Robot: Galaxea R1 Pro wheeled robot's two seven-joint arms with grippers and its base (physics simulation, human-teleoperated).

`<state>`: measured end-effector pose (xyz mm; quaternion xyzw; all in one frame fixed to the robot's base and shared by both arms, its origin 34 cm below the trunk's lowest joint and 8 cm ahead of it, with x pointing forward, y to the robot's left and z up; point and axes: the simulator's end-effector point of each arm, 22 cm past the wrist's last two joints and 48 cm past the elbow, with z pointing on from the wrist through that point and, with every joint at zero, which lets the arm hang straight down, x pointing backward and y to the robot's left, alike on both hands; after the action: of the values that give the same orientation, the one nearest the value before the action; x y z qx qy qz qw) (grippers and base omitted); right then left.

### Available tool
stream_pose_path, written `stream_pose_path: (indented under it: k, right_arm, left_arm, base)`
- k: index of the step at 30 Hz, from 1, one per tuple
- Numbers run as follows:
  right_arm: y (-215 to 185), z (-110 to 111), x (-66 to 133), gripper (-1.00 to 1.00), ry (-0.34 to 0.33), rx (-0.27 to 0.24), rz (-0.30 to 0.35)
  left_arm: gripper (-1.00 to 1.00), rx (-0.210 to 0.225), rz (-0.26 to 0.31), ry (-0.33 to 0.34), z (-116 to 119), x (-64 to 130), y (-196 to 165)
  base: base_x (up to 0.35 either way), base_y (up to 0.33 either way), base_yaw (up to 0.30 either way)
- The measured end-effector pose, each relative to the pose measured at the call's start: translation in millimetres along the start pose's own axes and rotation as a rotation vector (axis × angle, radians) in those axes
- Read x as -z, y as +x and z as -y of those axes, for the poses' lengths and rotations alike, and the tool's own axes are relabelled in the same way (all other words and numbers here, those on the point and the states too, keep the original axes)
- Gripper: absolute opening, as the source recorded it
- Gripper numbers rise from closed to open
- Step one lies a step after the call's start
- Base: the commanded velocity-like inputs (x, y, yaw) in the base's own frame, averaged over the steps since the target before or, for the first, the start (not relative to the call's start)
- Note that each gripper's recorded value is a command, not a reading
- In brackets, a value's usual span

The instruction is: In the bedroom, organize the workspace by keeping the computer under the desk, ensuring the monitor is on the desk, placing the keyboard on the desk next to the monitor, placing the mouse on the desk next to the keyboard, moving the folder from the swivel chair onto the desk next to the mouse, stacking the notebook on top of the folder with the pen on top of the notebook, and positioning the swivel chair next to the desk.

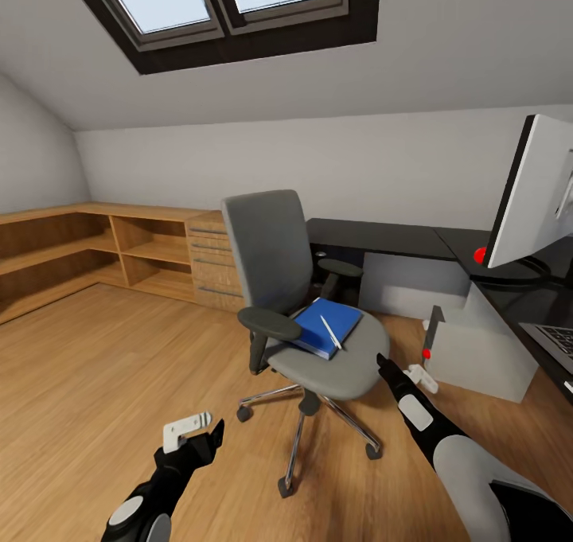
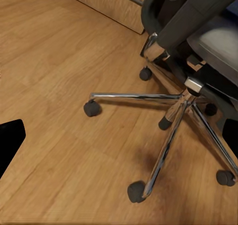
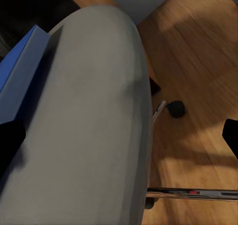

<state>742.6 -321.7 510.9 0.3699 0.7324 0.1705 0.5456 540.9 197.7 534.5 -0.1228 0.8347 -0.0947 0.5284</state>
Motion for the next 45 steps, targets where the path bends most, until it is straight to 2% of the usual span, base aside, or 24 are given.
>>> stream_pose_path:
  k: [13,35,45]
  right_arm:
    - [-2.0,1.5,-0.2,1.0,0.002,0.0,0.003]
    - [-1.7,2.1,-0.1,1.0,0.003,0.001,0.002]
    - [-0.4,0.6,0.1,1.0,0.001,0.0,0.0]
  left_arm:
    - [1.0,0.0,-0.001,-0.001,-0.6,0.5,0.9]
    - [1.0,0.005,0.0,-0.011,-5.6,0.4,0.4]
    - [1.0,0.006,0.0,-0.013,-6.3,0.5,0.3]
  base:
    - [0.011,0.0,0.0]
    - [0.099,-0.001,0.0]
    - [0.173,-0.112,0.0]
